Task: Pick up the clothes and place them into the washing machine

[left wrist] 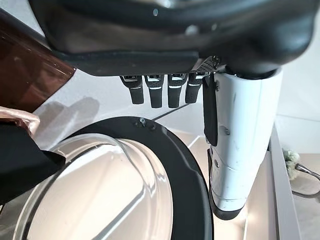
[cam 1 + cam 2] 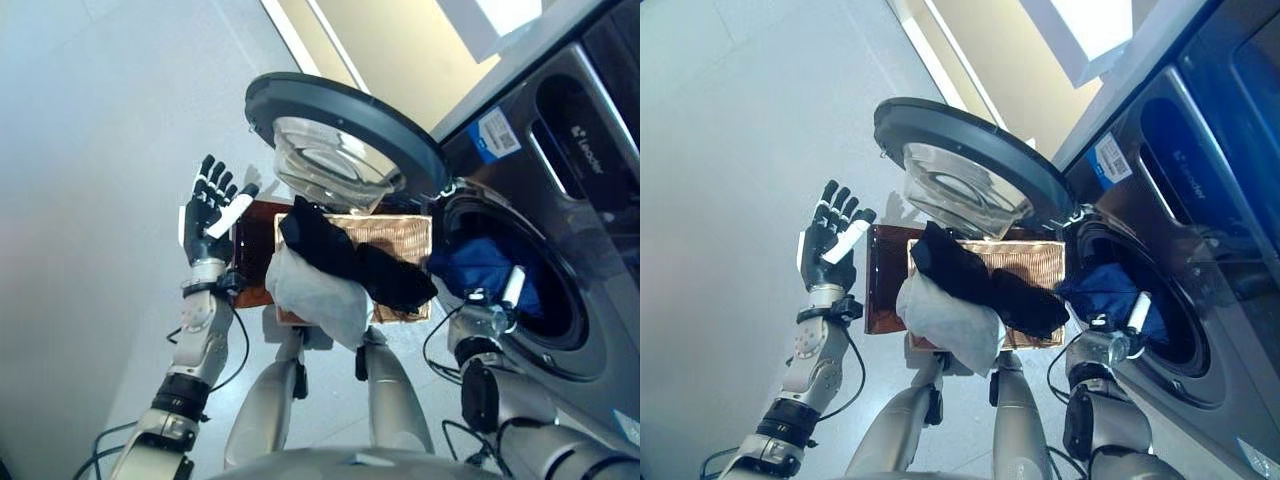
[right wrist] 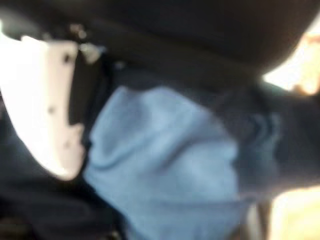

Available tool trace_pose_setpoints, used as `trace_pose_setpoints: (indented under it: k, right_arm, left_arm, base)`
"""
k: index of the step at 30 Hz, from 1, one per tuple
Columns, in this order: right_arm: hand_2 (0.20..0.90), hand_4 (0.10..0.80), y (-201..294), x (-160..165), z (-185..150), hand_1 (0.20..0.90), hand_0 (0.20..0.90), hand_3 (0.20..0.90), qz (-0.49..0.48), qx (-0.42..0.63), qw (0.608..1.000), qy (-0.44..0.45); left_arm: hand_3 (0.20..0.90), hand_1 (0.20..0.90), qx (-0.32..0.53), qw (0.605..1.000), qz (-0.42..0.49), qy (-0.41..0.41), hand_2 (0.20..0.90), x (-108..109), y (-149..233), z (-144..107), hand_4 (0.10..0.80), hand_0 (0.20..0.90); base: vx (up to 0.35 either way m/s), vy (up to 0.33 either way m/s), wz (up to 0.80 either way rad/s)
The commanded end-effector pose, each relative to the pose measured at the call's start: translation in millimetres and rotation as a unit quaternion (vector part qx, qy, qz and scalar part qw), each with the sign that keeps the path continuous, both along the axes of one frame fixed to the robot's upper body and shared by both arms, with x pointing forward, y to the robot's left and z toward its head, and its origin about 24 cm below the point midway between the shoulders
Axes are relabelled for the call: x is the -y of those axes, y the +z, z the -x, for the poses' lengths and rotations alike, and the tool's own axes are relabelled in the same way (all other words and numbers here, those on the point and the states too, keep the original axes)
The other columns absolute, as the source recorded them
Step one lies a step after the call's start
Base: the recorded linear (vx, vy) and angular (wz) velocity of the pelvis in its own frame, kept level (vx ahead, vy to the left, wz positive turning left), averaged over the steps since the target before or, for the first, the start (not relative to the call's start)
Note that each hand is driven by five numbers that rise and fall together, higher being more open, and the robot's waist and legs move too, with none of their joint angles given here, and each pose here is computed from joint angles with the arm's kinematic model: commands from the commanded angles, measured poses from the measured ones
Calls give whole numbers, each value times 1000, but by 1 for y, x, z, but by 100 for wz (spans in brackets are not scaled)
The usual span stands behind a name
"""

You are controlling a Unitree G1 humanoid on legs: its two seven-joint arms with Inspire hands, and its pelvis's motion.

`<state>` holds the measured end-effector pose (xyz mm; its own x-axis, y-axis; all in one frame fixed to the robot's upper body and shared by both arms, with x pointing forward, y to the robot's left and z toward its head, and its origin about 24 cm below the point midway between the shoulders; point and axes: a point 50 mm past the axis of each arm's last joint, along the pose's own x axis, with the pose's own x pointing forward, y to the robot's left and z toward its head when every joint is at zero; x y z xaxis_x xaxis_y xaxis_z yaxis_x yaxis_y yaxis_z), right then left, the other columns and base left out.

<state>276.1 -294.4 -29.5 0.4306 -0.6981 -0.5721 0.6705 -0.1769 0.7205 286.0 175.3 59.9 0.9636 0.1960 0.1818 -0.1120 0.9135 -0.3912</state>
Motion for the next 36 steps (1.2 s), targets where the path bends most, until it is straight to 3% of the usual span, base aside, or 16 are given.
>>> trace_pose_setpoints:
  k: [1, 8, 21, 34, 35, 36]
  right_arm:
    - [200, 300, 7, 49, 33, 200, 200, 200, 59, -28, 994, -90]
    - [200, 300, 25, 73, 36, 200, 200, 200, 88, -17, 990, -111]
    - [200, 300, 114, 126, 24, 200, 200, 200, 121, 73, 965, -220]
    - [200, 300, 195, 117, -12, 200, 200, 200, 238, 164, 943, -166]
    - [620, 600, 195, 115, -12, 620, 620, 620, 241, 161, 943, -165]
    - [900, 800, 193, 114, -13, 900, 900, 900, 241, 157, 944, -163]
  left_arm:
    - [900, 900, 120, 992, -6, 30, 900, -15, 41, 5, 800, 900]
    - [900, 900, 126, 991, -13, 32, 900, -18, 42, 6, 800, 900]
    - [900, 900, 111, 994, -22, 11, 900, -23, 33, 15, 800, 900]
    - [900, 900, 132, 991, -18, 4, 900, -22, 40, 14, 800, 900]
    - [900, 900, 134, 991, -19, 4, 900, -22, 41, 14, 800, 900]
    - [900, 900, 134, 991, -19, 4, 900, -22, 41, 15, 800, 900]
  base:
    - [0, 0, 0]
    - [7, 0, -2]
    - [4, 0, 0]
    - [6, -6, 0]
    - [15, -15, 9]
    - [10, -4, 7]
